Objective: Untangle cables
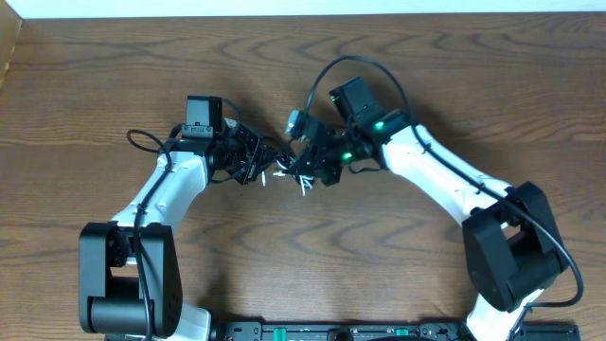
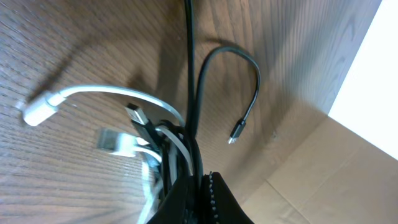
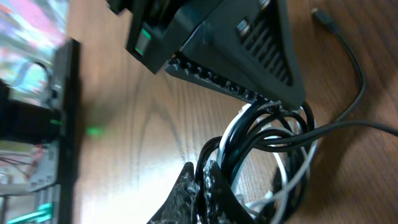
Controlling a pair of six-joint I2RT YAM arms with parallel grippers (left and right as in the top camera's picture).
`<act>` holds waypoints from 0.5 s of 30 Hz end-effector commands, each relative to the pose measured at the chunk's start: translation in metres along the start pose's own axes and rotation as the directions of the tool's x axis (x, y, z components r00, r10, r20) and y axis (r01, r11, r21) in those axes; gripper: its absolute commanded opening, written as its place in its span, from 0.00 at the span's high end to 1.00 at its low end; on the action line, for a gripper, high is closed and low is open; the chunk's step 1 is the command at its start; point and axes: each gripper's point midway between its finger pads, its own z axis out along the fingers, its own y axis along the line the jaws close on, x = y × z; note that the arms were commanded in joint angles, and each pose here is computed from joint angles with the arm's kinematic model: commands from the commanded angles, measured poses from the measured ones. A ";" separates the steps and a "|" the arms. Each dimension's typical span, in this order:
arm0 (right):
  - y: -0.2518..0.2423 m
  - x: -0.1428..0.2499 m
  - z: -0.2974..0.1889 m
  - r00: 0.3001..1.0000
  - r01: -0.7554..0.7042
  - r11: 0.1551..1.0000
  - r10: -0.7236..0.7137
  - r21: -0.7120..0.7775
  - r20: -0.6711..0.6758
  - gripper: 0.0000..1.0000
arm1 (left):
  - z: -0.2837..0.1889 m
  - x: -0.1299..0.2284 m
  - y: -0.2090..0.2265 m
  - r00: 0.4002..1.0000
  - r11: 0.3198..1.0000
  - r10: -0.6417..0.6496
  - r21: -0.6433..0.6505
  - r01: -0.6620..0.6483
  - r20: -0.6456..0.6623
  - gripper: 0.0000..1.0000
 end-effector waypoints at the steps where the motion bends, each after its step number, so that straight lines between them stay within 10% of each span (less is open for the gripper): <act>1: 0.017 -0.014 -0.021 0.997 0.007 0.995 0.001 -0.095 0.077 0.99 | -0.001 -0.007 0.007 0.999 0.999 -0.006 -0.032 0.007 0.049 0.92; 15: -0.019 0.033 -0.020 0.985 -0.171 0.984 0.172 0.058 -0.019 0.99 | -0.001 -0.012 0.009 0.997 0.999 -0.005 -0.043 0.008 0.075 0.93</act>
